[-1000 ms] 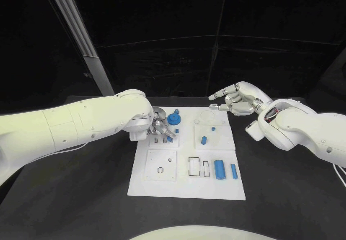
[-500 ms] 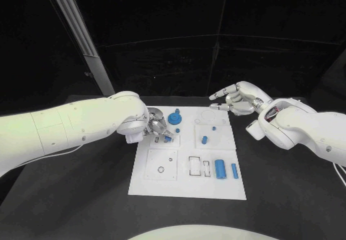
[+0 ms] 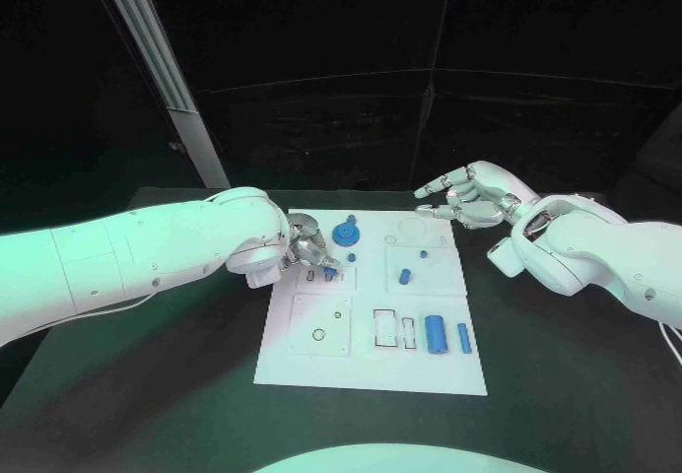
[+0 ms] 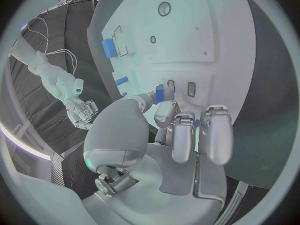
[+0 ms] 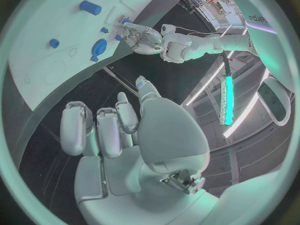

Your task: Assemble the parts on the task board

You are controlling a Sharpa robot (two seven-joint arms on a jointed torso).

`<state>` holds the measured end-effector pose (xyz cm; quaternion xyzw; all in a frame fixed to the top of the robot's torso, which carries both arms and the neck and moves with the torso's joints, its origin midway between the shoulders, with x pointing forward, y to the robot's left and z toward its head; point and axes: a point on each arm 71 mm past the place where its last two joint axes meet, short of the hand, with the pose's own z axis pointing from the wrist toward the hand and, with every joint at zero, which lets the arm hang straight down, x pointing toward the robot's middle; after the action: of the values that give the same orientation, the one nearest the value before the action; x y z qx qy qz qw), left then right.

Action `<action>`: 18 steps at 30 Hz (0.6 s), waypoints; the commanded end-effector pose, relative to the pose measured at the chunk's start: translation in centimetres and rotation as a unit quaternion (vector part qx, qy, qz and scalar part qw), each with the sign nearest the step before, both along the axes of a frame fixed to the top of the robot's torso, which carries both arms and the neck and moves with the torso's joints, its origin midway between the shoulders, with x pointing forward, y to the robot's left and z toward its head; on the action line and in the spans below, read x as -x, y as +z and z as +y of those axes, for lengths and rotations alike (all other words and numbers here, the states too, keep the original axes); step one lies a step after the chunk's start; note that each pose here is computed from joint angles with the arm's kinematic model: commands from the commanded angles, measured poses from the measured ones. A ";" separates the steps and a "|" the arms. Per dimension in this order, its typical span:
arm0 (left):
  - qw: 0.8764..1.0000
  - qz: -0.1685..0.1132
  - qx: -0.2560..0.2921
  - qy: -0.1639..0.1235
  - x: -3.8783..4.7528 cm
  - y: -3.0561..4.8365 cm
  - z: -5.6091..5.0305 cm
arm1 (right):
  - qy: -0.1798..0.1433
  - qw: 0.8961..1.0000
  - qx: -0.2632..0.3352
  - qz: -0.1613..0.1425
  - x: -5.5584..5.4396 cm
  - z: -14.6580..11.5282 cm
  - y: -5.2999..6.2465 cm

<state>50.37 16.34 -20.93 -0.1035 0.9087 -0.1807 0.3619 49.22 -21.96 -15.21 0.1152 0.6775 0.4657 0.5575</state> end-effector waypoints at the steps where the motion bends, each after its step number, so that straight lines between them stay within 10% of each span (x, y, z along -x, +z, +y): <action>1: 0.999 -0.046 -0.005 0.002 -0.20 0.08 0.1 | 0.007 1.000 0.003 -0.004 0.0 0.1 0.1; 18: 0.997 -0.070 -0.025 -0.005 0.25 -0.66 0.2 | 0.009 1.000 0.008 -0.007 0.0 0.1 0.1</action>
<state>50.07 16.61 -21.75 -0.0885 0.8892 -0.1693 0.4158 49.27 -21.98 -15.23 0.1086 0.6782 0.4628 0.5604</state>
